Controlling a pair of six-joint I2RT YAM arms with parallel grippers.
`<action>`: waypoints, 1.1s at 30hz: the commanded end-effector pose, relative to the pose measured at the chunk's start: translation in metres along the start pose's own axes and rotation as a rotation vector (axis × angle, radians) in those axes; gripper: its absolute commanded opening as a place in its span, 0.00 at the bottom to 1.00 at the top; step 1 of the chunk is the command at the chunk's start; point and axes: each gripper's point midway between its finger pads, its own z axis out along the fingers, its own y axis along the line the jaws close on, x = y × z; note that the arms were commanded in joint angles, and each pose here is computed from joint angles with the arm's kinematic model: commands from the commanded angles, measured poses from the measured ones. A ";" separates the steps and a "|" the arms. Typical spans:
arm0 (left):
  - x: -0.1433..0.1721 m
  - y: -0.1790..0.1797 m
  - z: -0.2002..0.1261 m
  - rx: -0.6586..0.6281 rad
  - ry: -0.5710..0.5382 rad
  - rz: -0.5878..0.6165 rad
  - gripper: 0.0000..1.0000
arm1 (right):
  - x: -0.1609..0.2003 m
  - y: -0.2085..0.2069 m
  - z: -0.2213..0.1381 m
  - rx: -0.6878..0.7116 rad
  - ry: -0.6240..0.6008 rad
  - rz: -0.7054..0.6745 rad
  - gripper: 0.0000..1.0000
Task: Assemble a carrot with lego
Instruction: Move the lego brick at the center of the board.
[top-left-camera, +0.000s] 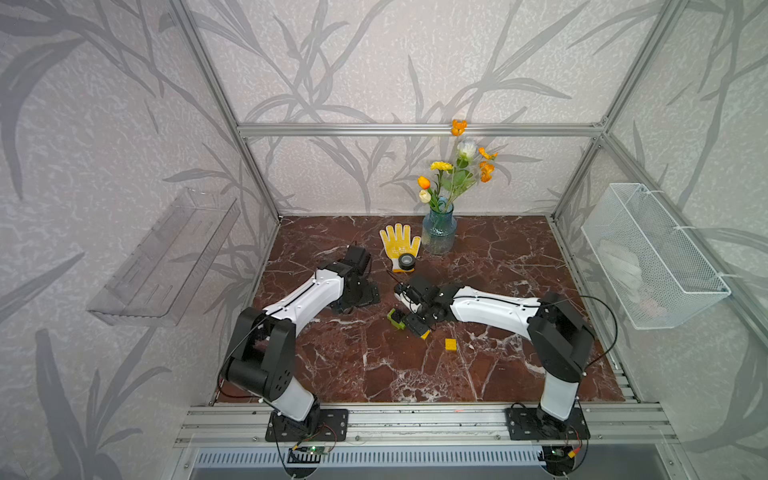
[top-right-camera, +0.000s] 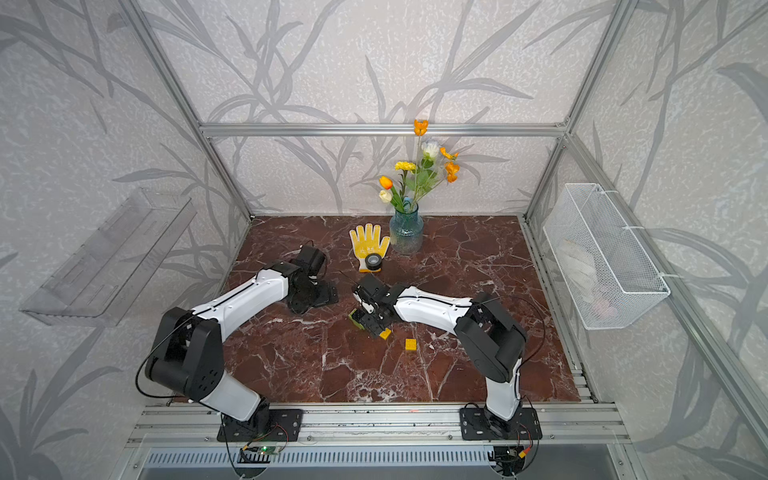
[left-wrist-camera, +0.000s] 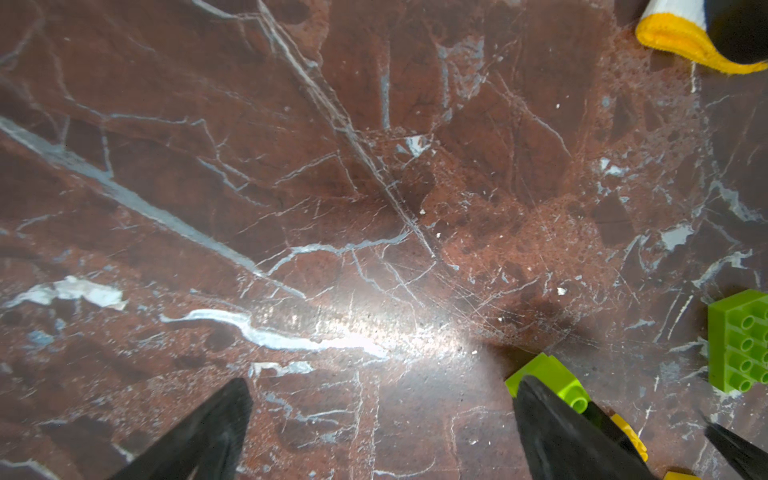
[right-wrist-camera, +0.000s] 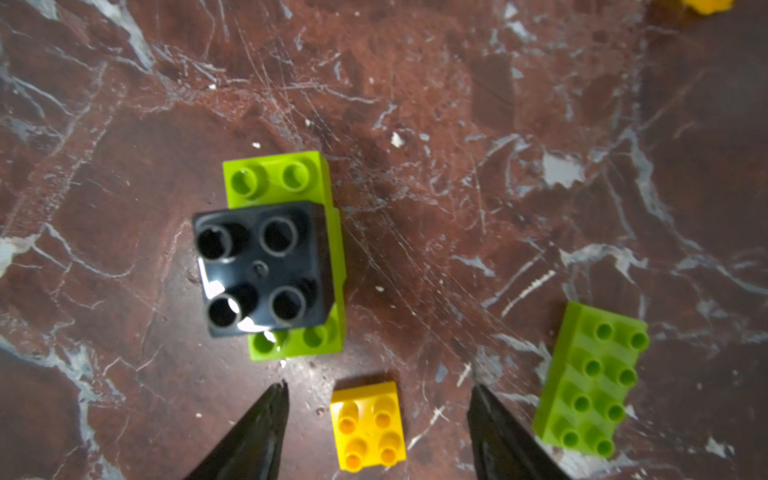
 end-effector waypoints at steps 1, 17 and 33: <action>0.000 0.011 -0.017 -0.029 -0.025 0.002 1.00 | -0.004 -0.007 0.006 0.032 0.017 0.014 0.70; 0.008 0.019 -0.008 -0.040 0.000 0.002 1.00 | -0.039 -0.021 0.019 0.098 0.010 0.000 0.70; 0.003 0.009 -0.008 -0.007 0.008 0.019 1.00 | 0.004 -0.114 0.014 0.141 0.055 0.182 0.70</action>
